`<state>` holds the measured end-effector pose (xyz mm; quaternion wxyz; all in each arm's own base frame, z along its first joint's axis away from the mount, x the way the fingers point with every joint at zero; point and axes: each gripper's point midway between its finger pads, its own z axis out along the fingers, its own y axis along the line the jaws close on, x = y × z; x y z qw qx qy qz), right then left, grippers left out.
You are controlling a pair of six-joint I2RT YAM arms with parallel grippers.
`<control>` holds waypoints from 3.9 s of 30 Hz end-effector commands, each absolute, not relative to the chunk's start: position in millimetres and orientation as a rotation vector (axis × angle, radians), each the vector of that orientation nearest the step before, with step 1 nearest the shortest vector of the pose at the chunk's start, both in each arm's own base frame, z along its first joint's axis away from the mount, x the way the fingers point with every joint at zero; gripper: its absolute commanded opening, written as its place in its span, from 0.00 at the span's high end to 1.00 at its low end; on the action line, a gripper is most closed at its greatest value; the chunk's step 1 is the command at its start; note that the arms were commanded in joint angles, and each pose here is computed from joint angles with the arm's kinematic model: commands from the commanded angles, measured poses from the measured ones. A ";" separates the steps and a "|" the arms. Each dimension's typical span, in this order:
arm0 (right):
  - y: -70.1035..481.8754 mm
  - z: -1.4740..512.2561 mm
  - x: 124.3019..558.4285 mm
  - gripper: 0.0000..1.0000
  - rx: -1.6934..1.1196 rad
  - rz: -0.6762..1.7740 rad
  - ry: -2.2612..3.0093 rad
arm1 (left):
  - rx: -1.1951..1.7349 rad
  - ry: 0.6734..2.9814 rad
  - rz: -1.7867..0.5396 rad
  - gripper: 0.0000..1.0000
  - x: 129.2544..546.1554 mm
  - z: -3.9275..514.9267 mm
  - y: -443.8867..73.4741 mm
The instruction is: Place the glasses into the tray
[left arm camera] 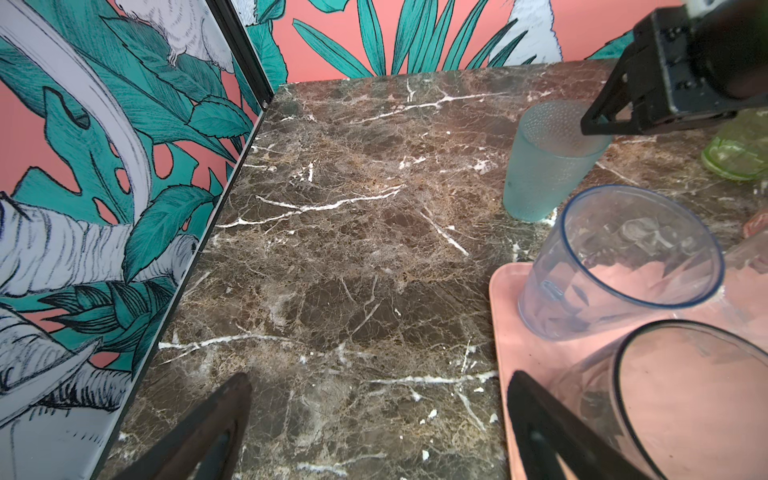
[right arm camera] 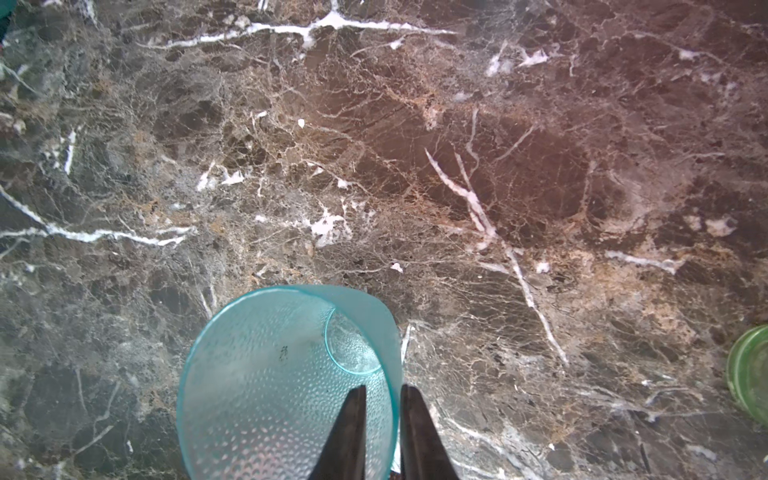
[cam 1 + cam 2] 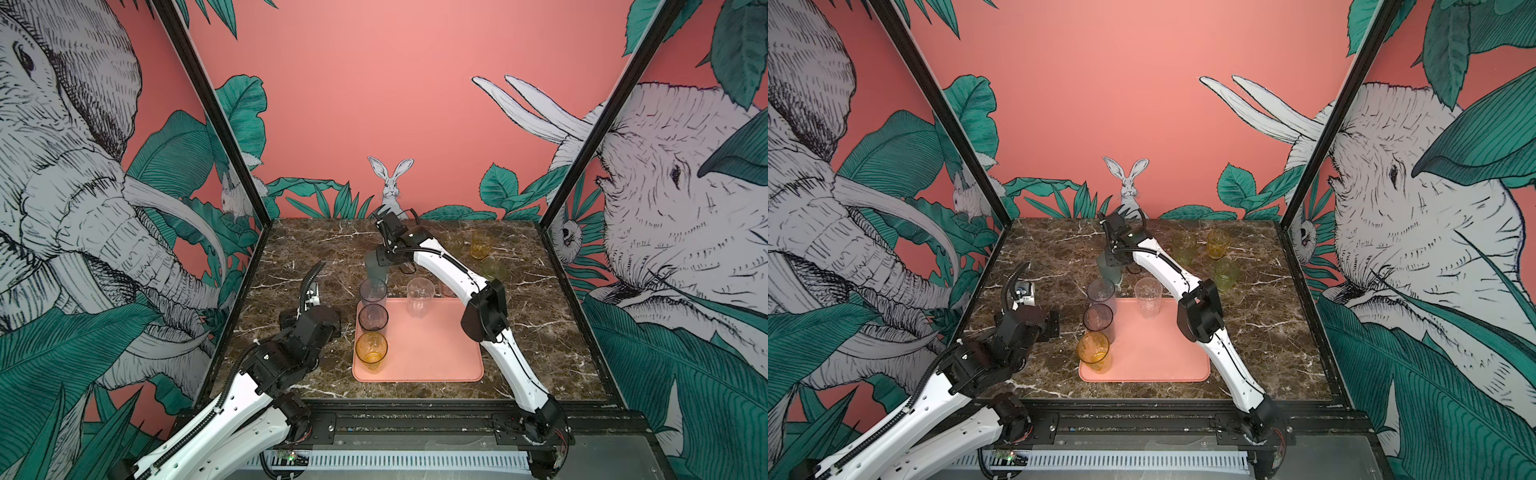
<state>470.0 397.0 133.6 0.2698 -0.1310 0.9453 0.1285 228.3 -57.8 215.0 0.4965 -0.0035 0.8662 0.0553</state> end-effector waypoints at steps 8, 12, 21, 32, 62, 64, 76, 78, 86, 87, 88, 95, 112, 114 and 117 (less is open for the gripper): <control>401.4 131.1 476.7 0.95 -0.330 0.371 2.536 | -0.029 2.088 0.164 0.04 224.2 221.6 -47.9; 401.8 138.1 477.6 1.00 -0.334 0.380 2.521 | -0.037 2.088 0.164 0.04 223.3 221.1 -46.4; 398.7 168.4 475.3 1.00 -0.338 0.395 2.474 | -0.044 2.089 0.163 0.04 221.2 219.6 -44.2; 384.4 228.7 462.7 1.00 -0.363 0.409 2.390 | -0.042 2.092 0.156 0.04 221.9 217.5 -46.0; 187.6 353.9 385.3 1.00 -0.178 0.255 2.208 | -0.060 2.046 0.112 0.05 236.5 223.8 -59.8; 178.2 354.1 374.4 1.00 -0.173 0.251 2.205 | -0.064 2.032 0.108 0.05 238.5 226.5 -60.7; 139.3 329.6 315.8 1.00 -0.244 0.171 2.229 | -0.065 1.994 0.082 0.05 251.9 233.4 -73.1; 133.7 319.5 309.4 1.00 -0.263 0.138 2.252 | -0.057 2.001 0.072 0.05 254.1 231.9 -77.3; 128.4 279.6 290.4 1.00 -0.344 0.112 2.342 | -0.049 2.024 0.059 0.06 259.3 226.6 -85.9; 129.5 277.0 288.6 1.00 -0.353 0.122 2.345 | -0.050 2.025 0.057 0.06 259.6 226.4 -86.3; 130.3 267.3 285.2 1.00 -0.368 0.129 2.364 | -0.051 2.023 0.056 0.06 259.9 227.0 -86.5; 132.8 238.1 270.8 1.00 -0.396 0.173 2.414 | -0.047 2.023 0.058 0.06 261.1 227.3 -87.5; 179.3 186.4 247.0 1.00 -0.543 0.284 2.430 | -0.041 2.031 0.055 0.06 264.1 226.5 -91.5; 185.6 182.6 246.7 1.00 -0.536 0.299 2.429 | -0.040 2.032 0.057 0.06 263.8 225.9 -91.2; 199.7 174.3 244.8 1.00 -0.529 0.350 2.431 | -0.041 2.036 0.056 0.06 263.3 224.3 -91.3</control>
